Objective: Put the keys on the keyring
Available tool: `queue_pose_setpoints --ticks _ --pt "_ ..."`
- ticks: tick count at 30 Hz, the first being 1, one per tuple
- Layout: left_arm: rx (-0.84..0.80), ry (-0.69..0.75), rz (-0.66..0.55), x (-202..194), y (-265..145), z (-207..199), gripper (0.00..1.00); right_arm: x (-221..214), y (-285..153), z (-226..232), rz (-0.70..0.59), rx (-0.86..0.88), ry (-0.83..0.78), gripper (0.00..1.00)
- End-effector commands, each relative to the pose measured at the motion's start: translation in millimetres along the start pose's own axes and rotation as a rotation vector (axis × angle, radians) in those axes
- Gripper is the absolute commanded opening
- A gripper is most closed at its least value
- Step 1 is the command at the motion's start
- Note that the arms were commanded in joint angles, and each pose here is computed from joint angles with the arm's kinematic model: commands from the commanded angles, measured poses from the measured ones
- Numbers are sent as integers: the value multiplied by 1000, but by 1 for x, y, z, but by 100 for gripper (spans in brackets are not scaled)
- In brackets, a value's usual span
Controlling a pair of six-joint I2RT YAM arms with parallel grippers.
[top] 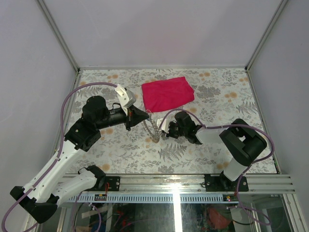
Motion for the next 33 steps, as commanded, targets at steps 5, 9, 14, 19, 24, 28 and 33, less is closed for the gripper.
queue_pose_setpoints --ticks 5,9,14,19,24,28,33 --pt "18 51 -91 27 -8 -2 0 38 -21 -18 -100 -98 56 0" --pt "16 55 -96 29 -8 -3 0 54 -40 -18 -159 -123 96 0" --pt "17 56 -99 29 -8 -3 0 68 -65 -10 -237 -132 146 0" --pt "19 64 -113 32 -11 -4 0 82 -91 1 -319 -116 205 0" --pt "13 83 -140 36 -13 -6 0 109 -127 12 -448 -81 291 0" --pt "-19 102 -165 41 -13 -9 0 125 -152 19 -542 -59 317 0" --pt "-41 101 -168 43 -10 -8 0 137 -175 19 -566 -103 342 0"
Point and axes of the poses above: each gripper's point midway between its finger pads, its own y axis out along the fingers, its own z axis along the line the jaws close on, x = y × z, the point moved 9 cm from there along -y, back along the fingers, and after that the axes turned 3 degrees about y, right-handed, at the moved point
